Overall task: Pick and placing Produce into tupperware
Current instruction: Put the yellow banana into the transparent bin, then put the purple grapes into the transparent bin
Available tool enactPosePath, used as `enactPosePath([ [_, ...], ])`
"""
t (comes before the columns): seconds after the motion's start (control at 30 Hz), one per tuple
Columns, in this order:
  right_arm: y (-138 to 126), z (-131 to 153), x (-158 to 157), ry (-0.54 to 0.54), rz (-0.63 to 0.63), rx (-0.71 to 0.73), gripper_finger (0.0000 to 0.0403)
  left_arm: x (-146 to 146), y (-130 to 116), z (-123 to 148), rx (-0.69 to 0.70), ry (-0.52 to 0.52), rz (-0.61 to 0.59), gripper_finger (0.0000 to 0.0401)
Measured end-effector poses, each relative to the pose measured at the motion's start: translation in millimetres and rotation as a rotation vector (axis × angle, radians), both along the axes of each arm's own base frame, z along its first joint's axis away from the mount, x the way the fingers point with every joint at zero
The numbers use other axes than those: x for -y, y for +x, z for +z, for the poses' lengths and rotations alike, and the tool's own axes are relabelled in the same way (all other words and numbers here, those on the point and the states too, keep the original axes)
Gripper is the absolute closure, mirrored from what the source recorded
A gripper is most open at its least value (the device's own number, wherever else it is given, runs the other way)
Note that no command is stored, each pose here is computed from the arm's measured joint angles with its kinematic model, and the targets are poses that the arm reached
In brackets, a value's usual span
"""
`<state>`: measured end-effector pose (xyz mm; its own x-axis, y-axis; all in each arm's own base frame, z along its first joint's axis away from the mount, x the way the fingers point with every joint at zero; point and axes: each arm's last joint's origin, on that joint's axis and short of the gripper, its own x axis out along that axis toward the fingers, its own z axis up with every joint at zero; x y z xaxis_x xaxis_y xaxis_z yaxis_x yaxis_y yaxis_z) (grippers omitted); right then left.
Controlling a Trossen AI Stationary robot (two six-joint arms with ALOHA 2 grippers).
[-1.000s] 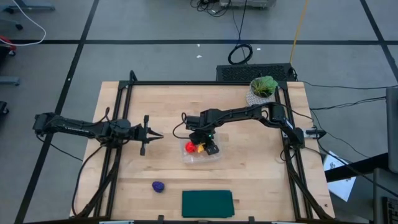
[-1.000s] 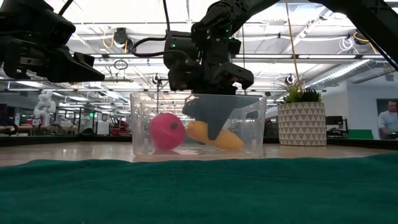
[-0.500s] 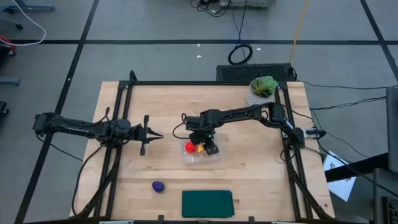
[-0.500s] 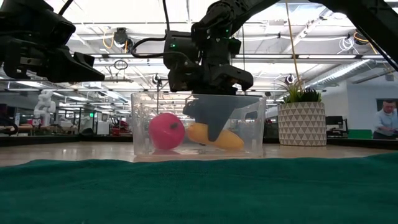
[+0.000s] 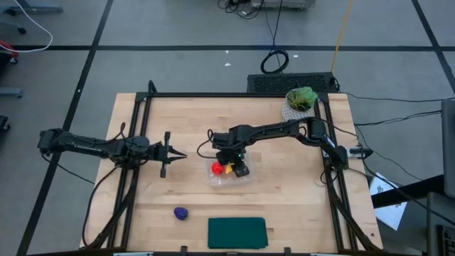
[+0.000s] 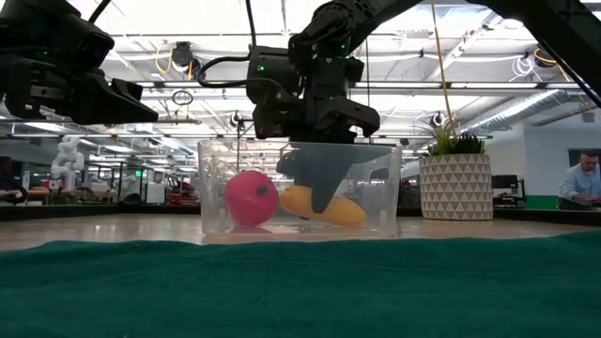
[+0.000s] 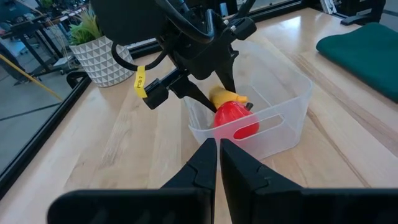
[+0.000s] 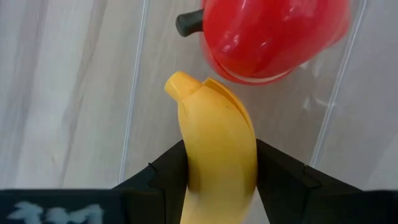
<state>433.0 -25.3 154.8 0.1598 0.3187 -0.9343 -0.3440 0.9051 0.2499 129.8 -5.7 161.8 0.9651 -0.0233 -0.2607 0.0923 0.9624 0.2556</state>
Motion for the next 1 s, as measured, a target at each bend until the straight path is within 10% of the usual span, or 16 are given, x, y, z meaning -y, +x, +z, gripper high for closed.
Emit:
enactPosePath([
  [1.0,0.8,4.3,-3.9,-0.018,-0.024,0.008,0.0167,0.0,0.0,0.0,0.0,-0.004,0.001,0.0375],
])
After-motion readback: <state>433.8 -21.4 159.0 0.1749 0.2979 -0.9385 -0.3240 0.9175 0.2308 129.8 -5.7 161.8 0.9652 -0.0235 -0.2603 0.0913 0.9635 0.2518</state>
